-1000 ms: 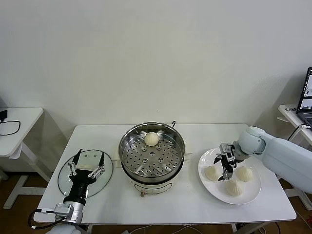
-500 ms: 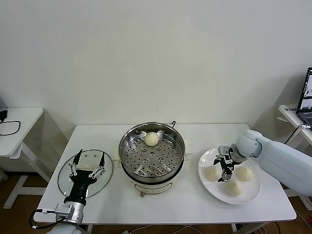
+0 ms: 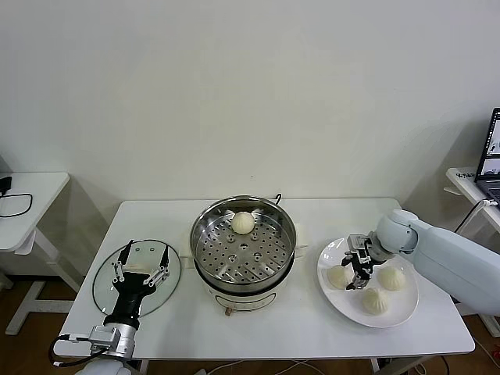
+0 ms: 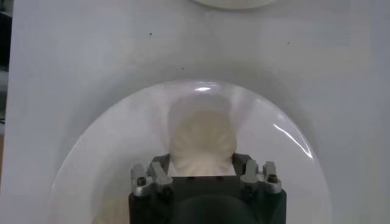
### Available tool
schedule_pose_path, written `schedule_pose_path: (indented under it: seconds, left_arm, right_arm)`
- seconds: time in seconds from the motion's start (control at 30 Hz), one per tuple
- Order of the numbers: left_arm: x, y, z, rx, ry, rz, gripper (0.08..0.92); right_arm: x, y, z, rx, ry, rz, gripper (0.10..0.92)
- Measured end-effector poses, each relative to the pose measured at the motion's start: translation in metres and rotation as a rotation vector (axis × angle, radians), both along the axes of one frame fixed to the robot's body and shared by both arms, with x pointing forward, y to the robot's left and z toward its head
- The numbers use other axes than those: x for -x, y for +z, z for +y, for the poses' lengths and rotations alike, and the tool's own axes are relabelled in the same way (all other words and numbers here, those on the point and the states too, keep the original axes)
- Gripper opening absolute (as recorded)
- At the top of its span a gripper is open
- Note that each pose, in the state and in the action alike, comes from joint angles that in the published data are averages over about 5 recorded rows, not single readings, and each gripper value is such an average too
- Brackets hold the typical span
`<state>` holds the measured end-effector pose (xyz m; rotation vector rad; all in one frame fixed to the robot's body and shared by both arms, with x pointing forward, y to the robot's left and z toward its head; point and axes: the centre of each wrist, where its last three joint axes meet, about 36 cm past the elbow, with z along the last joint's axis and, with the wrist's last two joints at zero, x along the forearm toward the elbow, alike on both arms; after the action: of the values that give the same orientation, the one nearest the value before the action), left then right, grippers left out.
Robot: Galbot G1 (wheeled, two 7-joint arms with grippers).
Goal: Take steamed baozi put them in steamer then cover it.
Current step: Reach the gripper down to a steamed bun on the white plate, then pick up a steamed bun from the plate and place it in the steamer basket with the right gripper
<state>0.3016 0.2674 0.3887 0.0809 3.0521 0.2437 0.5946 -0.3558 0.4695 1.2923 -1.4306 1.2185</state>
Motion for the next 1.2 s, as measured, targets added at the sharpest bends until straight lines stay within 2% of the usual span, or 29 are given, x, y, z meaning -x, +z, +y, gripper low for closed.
schedule_pose_path:
  seconds: [0.27,0.57,0.9,1.2]
  left_arm:
    - [0.000,0.002,0.001,-0.004,-0.001,-0.004,0.823]
    - [0.000,0.004,-0.001,-0.005,-0.006,-0.011,0.823]
    - [0.001,0.008,0.003,-0.012,-0.002,-0.022,0.823]
    - [-0.001,0.013,0.011,-0.015,0.012,-0.036,0.823]
  right_arm:
    - [0.004,0.039,-0.011,-0.025,-0.015,-0.002,0.696]
    - [0.013,0.122,-0.006,-0.073,0.003,-0.030,0.698]
    - [0.022,0.224,0.062,-0.121,0.096,-0.059,0.704]
    - [0.016,0.262,0.151,-0.110,0.172,-0.041,0.704]
